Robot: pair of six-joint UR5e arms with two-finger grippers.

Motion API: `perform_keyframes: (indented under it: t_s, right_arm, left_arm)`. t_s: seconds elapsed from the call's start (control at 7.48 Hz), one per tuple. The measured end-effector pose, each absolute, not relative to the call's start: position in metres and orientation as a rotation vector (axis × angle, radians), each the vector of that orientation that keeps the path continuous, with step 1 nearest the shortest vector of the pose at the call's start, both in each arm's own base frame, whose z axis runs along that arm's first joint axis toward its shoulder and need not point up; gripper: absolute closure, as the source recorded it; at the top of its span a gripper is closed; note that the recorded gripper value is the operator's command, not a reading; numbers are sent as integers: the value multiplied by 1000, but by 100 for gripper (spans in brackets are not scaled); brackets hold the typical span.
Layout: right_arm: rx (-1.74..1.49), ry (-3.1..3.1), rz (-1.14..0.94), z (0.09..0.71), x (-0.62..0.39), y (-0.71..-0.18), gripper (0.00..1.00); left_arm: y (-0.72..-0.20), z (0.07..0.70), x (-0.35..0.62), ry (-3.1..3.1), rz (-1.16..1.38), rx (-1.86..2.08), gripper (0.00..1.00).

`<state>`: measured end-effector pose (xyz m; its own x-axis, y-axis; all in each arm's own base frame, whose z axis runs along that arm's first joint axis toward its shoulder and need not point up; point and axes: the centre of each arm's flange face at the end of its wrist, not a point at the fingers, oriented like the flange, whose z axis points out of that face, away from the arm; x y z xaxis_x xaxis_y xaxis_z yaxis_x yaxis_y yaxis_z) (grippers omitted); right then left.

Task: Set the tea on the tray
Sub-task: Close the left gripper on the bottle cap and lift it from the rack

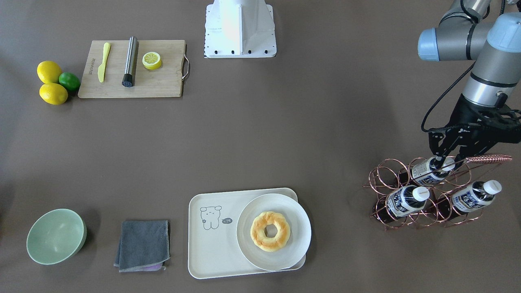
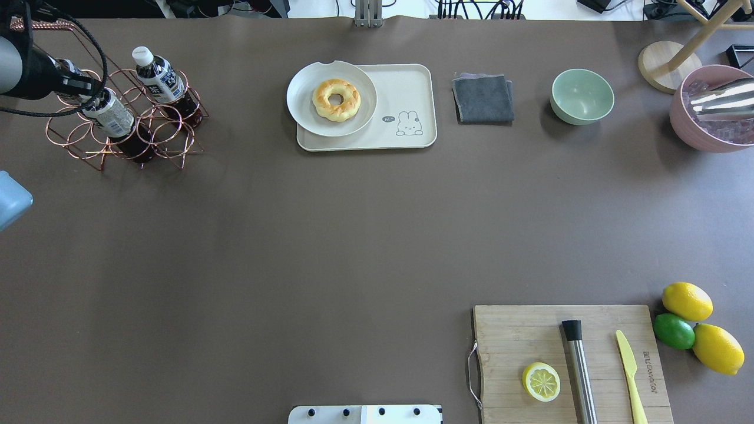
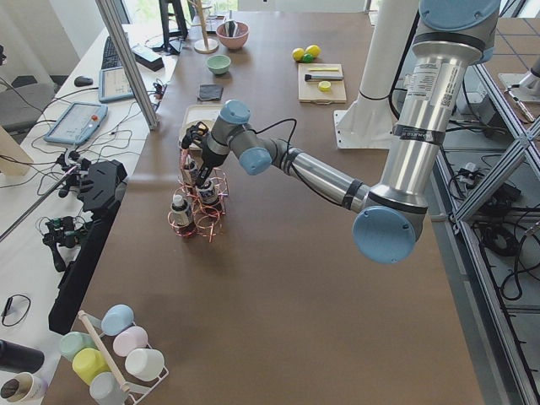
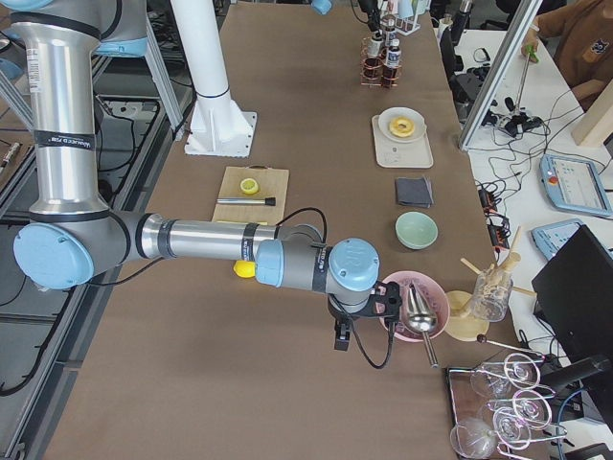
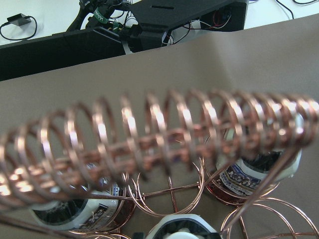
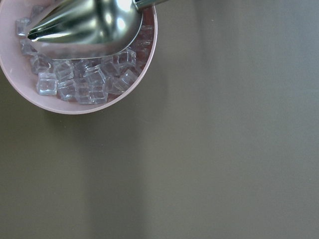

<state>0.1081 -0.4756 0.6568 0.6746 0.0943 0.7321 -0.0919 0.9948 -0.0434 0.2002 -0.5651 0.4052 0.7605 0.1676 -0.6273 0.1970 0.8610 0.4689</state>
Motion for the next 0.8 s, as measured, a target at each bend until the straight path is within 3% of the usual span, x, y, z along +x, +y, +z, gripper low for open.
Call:
perform_keyframes:
  t_s: [0.8]
  right_arm:
    - [-8,-824,105,660,108,-474,0]
  left_arm:
    - [-574,377,152,808,-32,516,100]
